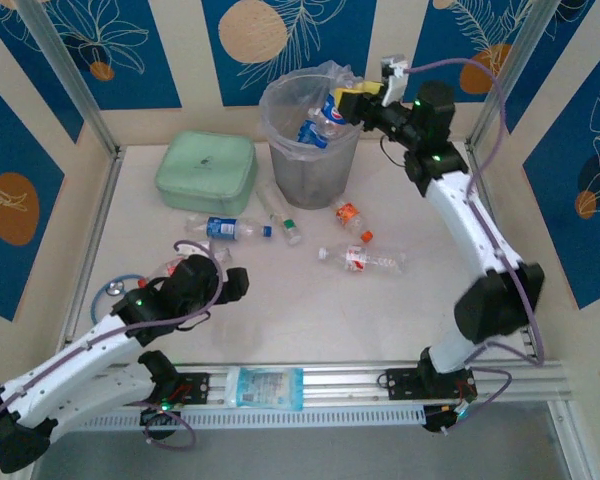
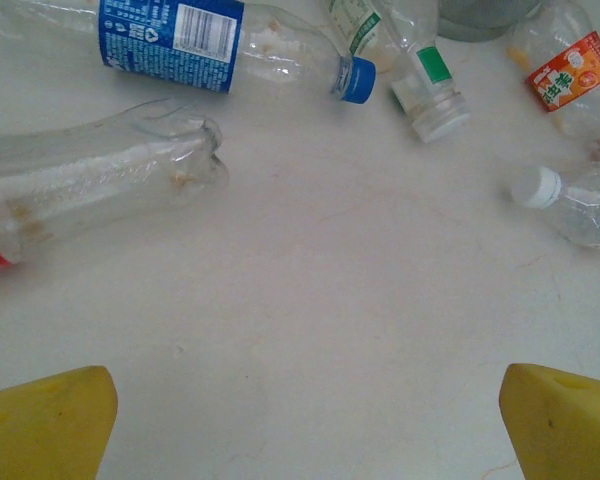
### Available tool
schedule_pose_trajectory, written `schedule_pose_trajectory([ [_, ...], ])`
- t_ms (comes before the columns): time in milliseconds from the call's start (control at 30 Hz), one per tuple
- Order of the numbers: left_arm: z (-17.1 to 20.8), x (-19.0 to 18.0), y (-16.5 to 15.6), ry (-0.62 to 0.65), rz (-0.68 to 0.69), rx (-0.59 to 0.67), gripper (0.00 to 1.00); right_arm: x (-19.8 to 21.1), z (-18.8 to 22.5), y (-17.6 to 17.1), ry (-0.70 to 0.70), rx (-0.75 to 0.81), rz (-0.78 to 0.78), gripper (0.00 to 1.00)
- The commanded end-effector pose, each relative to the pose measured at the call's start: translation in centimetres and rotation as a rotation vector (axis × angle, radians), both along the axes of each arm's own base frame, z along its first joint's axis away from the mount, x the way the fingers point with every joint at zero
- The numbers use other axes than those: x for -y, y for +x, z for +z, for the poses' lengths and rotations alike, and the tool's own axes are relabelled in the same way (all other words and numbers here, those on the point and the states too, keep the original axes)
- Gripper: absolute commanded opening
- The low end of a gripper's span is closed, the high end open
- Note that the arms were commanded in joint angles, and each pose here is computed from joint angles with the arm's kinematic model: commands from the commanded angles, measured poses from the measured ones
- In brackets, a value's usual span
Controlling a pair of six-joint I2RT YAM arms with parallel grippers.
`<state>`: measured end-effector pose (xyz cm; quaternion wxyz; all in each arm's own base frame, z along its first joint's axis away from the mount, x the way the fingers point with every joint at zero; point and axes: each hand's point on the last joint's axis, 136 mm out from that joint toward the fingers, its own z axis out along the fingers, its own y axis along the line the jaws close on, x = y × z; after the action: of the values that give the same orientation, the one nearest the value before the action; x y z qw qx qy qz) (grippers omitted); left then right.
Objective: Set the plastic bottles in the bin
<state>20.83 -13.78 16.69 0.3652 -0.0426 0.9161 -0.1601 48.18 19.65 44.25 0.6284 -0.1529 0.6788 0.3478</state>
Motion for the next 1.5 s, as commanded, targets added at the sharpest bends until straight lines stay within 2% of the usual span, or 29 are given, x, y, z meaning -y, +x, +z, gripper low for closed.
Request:
schedule_pose_trajectory([
  [0,-1.0,-0.7,-0.8,0.019,0.014,-0.062,0.97,-0.7,1.2,3.4,0.046,0.048,-0.03,0.0],
  [167,-1.6,-0.6,-1.1,0.043,0.0,-0.11,0.98,-4.0,-2.7,7.9,0.001,-0.034,0.026,0.0],
  [467,-0.9,0.2,-0.5,0.007,-0.003,-0.084,0.97,-8.3,-10.7,13.2,-0.076,-0.138,0.025,0.02],
  [600,-0.8,0.0,-0.6,0.009,0.003,-0.085,0.97,-9.8,-13.4,14.5,-0.095,-0.175,0.028,0.18],
  [667,-0.8,0.0,-0.6,0.007,0.0,-0.087,0.97,-10.3,-14.6,14.8,-0.109,-0.206,0.036,0.32],
  [733,-0.8,0.1,-0.7,0.008,-0.006,-0.092,0.98,-10.6,-15.2,14.8,-0.13,-0.23,0.044,0.52],
  [833,-0.9,-0.1,-0.8,0.017,-0.006,-0.096,0.98,-10.1,-14.6,14.6,-0.149,-0.232,0.031,0.69],
  [1100,-1.2,0.4,-0.5,0.016,-0.014,-0.1,0.99,-8.4,-9.0,12.6,-0.202,-0.144,0.003,0.92],
  [1233,-1.4,0.5,-0.6,0.019,-0.018,-0.111,0.99,-7.1,-5.6,10.7,-0.219,-0.116,-0.004,0.99],
  [1467,-1.7,0.1,-0.7,0.053,-0.01,-0.13,1.0,-3.8,-0.6,6.9,-0.175,-0.102,0.013,0.99],
])
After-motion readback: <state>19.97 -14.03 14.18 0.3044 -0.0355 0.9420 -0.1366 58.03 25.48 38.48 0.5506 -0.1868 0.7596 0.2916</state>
